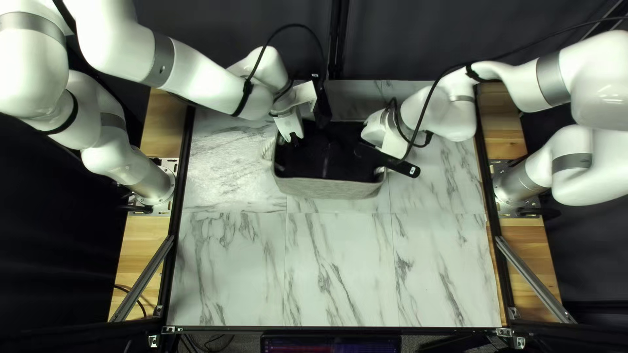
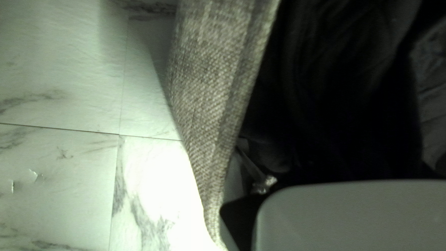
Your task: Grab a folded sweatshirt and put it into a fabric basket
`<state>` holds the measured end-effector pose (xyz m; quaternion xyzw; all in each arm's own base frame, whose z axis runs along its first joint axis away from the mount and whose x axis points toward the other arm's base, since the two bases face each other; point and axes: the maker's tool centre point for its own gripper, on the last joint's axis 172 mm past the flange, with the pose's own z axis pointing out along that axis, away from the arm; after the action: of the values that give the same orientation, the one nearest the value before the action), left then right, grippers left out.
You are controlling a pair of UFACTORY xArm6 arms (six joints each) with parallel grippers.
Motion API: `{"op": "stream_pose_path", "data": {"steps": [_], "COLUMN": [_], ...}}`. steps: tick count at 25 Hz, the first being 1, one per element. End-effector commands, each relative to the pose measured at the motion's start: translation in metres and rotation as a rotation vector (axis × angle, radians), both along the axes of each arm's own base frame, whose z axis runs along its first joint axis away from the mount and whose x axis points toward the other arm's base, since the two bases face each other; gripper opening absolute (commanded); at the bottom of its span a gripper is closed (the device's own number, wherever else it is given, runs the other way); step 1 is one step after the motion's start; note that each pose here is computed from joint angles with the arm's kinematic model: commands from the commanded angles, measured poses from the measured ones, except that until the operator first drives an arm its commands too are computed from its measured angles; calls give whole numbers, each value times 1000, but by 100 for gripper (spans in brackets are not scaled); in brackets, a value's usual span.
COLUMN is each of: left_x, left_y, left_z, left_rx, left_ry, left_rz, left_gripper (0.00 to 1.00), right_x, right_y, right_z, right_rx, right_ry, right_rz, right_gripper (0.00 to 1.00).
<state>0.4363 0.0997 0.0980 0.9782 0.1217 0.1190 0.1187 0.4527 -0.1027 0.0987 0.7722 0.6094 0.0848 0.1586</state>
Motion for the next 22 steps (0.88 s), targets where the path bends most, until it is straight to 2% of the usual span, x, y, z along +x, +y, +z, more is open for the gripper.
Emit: {"op": "stream_pose_path", "data": {"steps": [1,7,8,9,10,11,12,19,22], "left_x": [-2,-8,-8,-8,-8,-8,-8,-13,-18], "left_y": [-3,2,3,3,4,4,4,-1,-6], "left_z": [-1,-5,-6,-6,-6,-6,-6,10,30], "left_rx": [-1,-15,-18,-19,-21,-22,-24,-27,-18], "left_ry": [3,6,5,4,3,1,-1,-20,-41], "left_rz": [3,4,4,4,5,6,6,2,-7], "left_gripper": [0,2,20,52,73,100,100,100,100], "right_x": [0,0,0,0,1,2,3,3,0], "right_y": [-3,-1,0,1,1,1,3,13,18], "right_z": [0,-2,-4,-4,-5,-6,-6,12,30], "right_rx": [-1,3,5,5,7,8,11,5,1], "right_ry": [4,0,0,0,-1,-1,-2,-21,-39], "right_rz": [-6,-7,-6,-6,-5,-5,-4,2,-2], "right_gripper": [0,0,0,0,17,78,100,100,100]}}
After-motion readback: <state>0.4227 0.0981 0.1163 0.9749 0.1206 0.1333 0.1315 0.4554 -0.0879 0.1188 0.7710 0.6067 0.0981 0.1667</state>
